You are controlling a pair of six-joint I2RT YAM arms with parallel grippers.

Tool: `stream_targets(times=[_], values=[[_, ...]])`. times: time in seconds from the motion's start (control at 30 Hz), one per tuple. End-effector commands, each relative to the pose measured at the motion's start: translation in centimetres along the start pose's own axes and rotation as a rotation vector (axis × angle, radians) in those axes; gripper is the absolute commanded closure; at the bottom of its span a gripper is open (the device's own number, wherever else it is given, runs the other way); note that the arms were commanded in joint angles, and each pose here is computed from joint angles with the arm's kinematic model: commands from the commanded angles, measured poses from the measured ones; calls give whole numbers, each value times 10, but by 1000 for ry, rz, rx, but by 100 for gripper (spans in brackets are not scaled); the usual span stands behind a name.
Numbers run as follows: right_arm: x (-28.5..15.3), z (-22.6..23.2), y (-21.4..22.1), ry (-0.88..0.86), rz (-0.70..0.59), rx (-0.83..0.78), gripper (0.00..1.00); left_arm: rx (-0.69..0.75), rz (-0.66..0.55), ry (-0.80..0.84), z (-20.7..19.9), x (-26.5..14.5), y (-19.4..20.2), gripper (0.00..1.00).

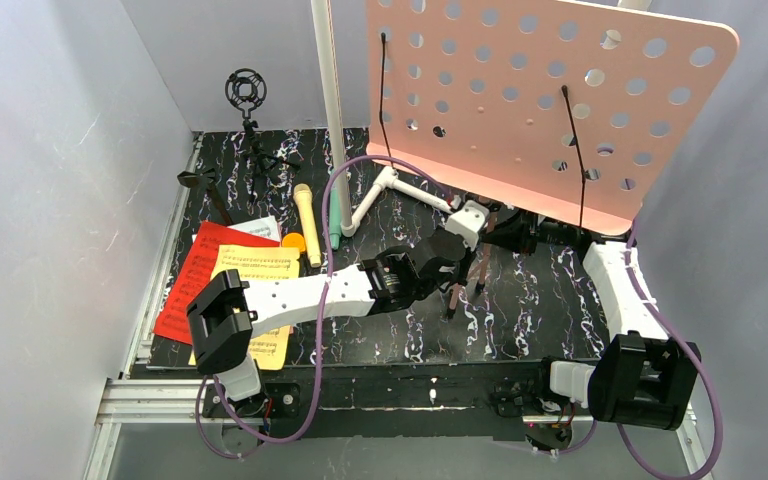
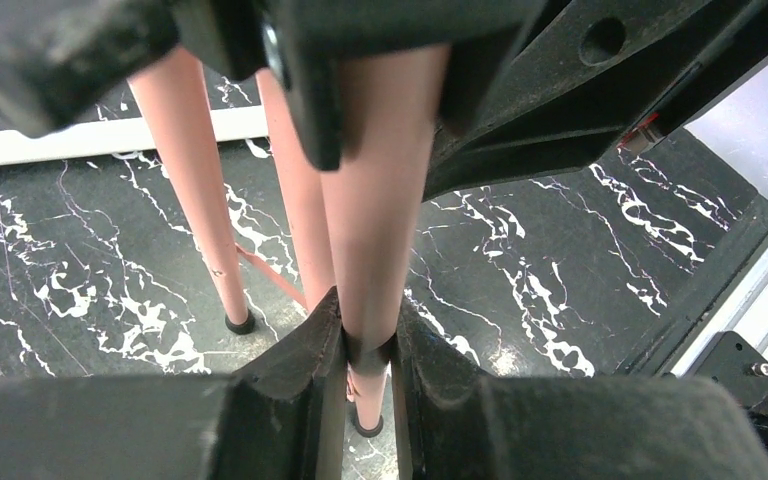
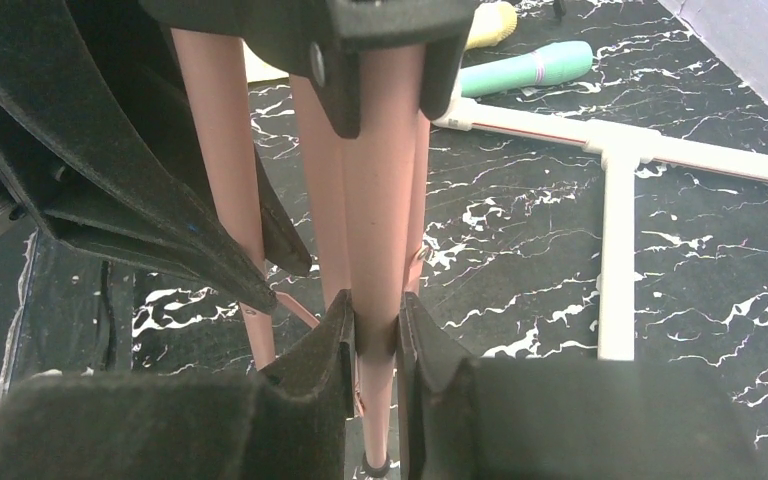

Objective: Pack up the instrument practice props
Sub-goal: Close the music stand at the center of the board.

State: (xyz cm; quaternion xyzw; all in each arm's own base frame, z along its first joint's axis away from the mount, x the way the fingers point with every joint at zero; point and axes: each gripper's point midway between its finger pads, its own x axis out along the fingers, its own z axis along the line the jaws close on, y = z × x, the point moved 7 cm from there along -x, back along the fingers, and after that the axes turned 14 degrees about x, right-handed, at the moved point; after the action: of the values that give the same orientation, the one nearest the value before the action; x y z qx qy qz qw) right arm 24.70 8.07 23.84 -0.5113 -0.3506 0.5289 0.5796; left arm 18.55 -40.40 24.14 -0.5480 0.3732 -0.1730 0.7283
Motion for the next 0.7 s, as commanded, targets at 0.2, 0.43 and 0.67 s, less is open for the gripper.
stream_targets(times=[0.2, 0.43, 0.67], values=[[8, 33, -5, -130, -43, 5, 99, -158, -185, 101, -9, -24, -34, 69], [9, 33, 0, -121, -37, 5, 99, -163, -189, 105, -4, -35, -23, 53], [9, 34, 2, -127, -40, 12, 99, -133, -206, 117, 4, -53, -11, 33]])
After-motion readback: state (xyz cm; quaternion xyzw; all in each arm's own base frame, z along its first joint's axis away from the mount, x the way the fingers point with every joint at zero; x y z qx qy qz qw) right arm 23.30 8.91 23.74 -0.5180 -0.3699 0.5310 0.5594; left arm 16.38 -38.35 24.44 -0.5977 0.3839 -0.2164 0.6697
